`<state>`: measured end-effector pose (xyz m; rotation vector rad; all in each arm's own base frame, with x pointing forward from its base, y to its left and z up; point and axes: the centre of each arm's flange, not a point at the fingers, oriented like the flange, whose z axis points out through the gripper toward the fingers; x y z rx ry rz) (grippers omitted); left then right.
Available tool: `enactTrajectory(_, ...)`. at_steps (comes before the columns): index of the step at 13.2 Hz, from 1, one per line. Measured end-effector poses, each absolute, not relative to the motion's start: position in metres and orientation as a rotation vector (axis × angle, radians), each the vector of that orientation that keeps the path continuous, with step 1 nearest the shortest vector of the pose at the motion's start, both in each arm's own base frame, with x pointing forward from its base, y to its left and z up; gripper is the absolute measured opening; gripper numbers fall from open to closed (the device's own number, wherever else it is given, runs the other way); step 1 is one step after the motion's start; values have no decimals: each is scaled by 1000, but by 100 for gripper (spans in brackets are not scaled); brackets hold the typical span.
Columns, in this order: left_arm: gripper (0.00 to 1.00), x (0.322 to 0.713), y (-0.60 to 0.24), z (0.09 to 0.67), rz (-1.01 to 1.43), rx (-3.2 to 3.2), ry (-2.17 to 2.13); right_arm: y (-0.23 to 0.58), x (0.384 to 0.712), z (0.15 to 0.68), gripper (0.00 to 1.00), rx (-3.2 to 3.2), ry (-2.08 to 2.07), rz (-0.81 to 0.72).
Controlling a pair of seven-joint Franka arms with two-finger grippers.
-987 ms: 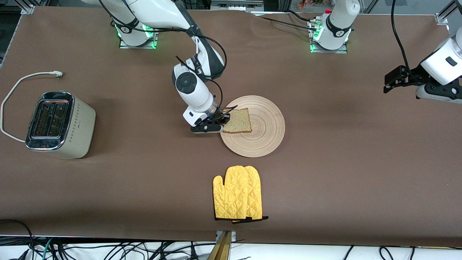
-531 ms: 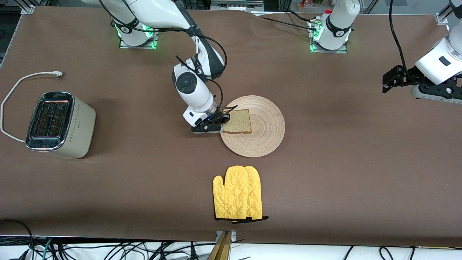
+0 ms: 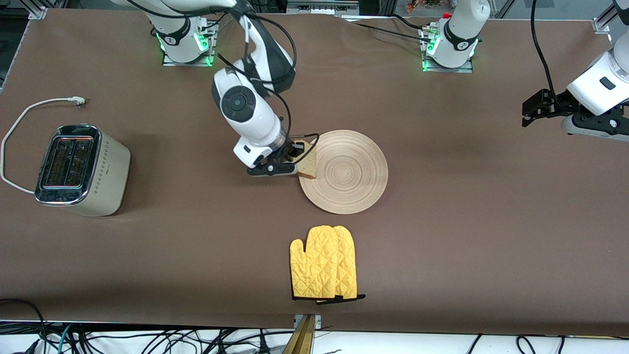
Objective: Move plate and put bread in toaster
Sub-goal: 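Lift the bread slice with the right gripper and carry it to the toaster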
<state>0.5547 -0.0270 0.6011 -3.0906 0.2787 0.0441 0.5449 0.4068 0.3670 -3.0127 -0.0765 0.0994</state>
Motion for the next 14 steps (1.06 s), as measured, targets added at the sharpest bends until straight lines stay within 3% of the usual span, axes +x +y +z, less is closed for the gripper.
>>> enactTrajectory(6, 100, 555, -31, 601, 43, -3089, 290, 276, 596, 463, 1, -3225, -313, 225)
enactTrajectory(14, 100, 554, -43, 602, 42, -3086, 322, 78, 634, 515, 1, -3376, -729, 336)
